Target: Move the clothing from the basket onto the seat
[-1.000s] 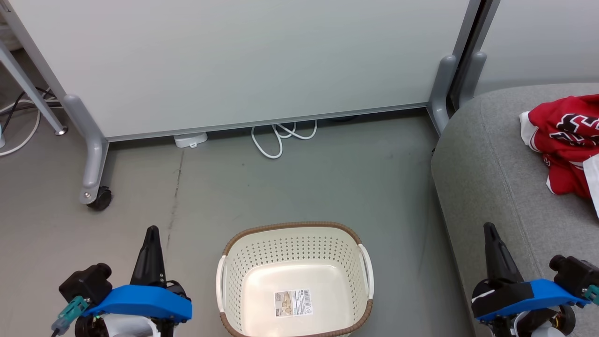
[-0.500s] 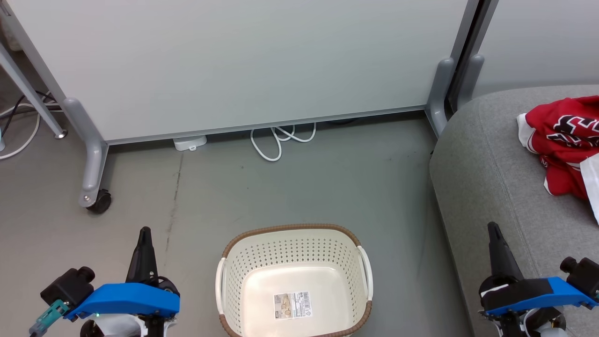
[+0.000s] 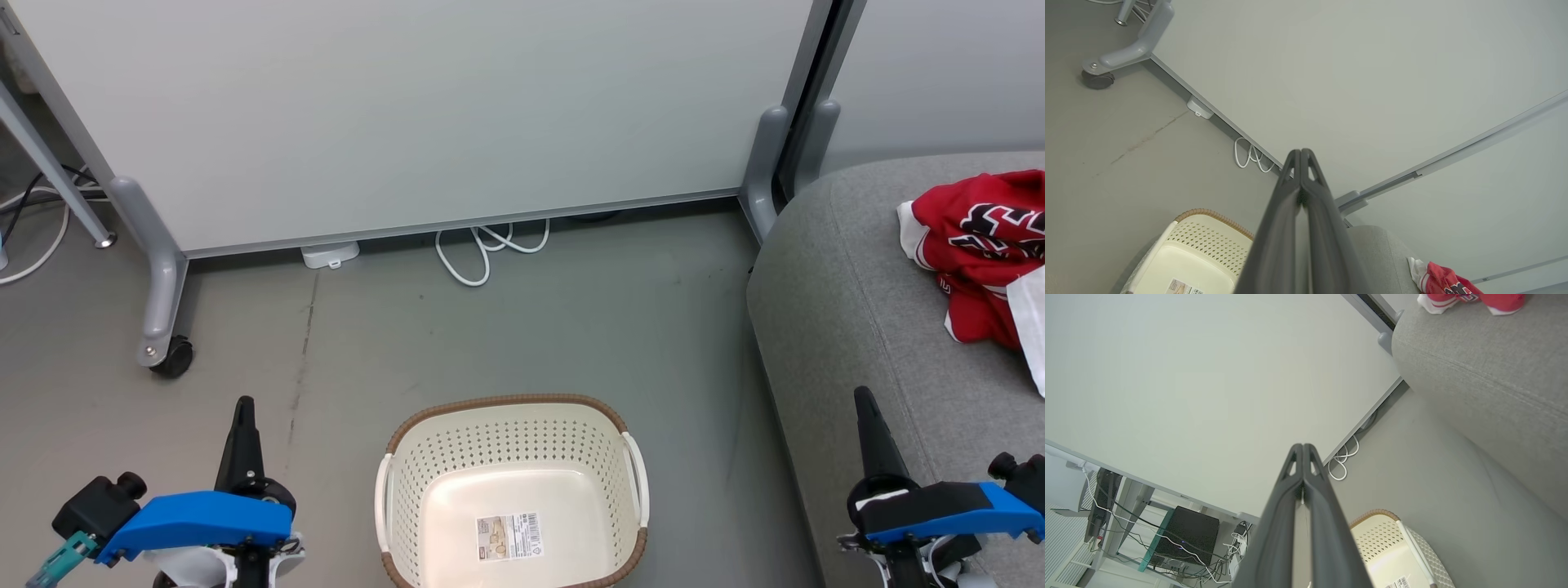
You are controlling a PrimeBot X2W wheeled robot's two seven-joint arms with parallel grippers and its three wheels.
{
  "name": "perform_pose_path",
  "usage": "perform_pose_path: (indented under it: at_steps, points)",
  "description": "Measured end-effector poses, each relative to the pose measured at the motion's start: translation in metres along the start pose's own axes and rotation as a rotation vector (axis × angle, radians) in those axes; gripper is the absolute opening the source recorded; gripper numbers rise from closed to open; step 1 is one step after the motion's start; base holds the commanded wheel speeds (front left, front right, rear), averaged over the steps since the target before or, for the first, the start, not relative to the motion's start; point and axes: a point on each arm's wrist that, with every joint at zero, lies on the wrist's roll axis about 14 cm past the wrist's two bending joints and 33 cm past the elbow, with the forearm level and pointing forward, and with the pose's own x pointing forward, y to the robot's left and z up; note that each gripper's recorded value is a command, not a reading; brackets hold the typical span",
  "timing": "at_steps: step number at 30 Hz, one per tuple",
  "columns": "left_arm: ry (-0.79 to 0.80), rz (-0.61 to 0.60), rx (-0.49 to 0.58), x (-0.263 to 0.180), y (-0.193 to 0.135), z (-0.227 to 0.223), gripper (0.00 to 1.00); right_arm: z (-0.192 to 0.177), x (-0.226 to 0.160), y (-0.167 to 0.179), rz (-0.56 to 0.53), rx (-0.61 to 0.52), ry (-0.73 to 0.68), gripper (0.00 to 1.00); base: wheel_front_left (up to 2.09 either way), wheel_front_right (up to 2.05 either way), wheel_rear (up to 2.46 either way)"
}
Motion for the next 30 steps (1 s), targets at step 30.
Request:
perform_pose_path:
  at_steps: [30]
  points:
    - [-0.004,-0.034,-0.318,0.001,-0.009,0.011,0.00,0.008,-0.002,0.007,0.022,0.307,0.004,0.00,0.00,0.00,0.00]
